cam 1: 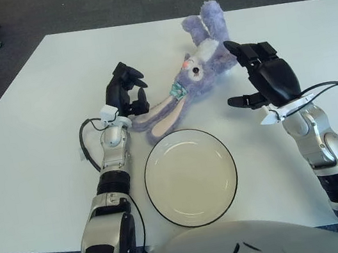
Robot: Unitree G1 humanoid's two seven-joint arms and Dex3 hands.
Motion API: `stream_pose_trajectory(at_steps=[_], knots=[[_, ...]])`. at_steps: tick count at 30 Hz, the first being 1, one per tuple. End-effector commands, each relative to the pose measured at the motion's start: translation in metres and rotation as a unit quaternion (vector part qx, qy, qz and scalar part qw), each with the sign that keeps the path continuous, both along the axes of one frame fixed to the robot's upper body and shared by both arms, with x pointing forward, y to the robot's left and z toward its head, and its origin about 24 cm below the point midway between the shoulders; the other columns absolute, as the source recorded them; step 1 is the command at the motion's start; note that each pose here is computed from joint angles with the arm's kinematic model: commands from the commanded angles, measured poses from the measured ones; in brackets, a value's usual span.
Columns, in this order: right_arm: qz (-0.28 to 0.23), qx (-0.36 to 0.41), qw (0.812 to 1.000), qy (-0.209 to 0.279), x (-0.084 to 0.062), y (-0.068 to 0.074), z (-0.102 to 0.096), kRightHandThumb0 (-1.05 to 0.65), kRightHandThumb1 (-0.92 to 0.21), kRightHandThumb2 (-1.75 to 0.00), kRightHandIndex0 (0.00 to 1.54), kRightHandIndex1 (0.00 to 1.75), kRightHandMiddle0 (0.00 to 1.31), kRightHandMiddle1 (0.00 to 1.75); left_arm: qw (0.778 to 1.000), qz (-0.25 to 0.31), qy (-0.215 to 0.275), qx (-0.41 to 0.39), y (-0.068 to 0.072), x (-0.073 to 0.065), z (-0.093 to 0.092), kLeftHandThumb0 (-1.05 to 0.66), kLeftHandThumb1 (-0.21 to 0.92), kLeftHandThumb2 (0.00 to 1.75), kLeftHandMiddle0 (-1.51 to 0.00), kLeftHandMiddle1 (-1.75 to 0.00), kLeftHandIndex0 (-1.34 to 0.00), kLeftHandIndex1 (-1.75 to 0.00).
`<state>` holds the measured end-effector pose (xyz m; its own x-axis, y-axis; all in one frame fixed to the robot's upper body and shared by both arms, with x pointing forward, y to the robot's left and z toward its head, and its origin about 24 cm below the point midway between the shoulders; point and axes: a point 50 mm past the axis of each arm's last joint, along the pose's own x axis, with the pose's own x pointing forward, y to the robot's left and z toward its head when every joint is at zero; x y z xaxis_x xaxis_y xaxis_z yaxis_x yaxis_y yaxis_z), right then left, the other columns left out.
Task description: Put the doll into the plate.
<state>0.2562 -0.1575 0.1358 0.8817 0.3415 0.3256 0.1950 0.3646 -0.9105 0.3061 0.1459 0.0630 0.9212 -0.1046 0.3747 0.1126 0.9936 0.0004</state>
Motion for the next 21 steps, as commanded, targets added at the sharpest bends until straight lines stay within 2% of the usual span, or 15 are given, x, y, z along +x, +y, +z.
stream_pose_trajectory(at_steps=[1,4,8,18,21], knots=[[0.009,-0.032,0.999,0.027,0.003,0.005,0.006,-0.49,-0.36,-0.90,0.01,0.28,0.00,0.00,0.997,0.001,0.074,-0.003,-0.001,-0.018,-0.037,-0.01,0.34,1.30,-0.49,-1.75,-0.47,-1.75],[0.005,-0.055,0.997,0.059,0.005,0.008,0.005,-0.41,-0.32,-0.95,0.01,0.22,0.00,0.00,0.997,0.000,0.074,-0.003,-0.001,-0.018,-0.037,-0.01,0.34,1.30,-0.48,-1.75,-0.47,-1.75],[-0.001,-0.080,0.993,0.085,0.010,0.013,0.003,-0.39,-0.31,-0.97,0.00,0.10,0.00,0.00,0.997,-0.001,0.073,-0.003,-0.002,-0.018,-0.036,-0.01,0.34,1.30,-0.48,-1.75,-0.47,-1.75],[0.014,-0.097,0.992,0.085,0.017,0.023,0.002,-0.34,-0.26,-1.00,0.04,0.06,0.00,0.00,0.997,-0.002,0.071,-0.005,-0.003,-0.019,-0.036,-0.01,0.34,1.30,-0.48,-1.75,-0.47,-1.75],[0.023,-0.095,0.992,0.086,0.018,0.026,0.003,-0.38,-0.29,-0.98,0.04,0.05,0.00,0.00,0.998,-0.003,0.070,-0.006,-0.004,-0.019,-0.036,-0.01,0.34,1.30,-0.49,-1.75,-0.47,-1.75]])
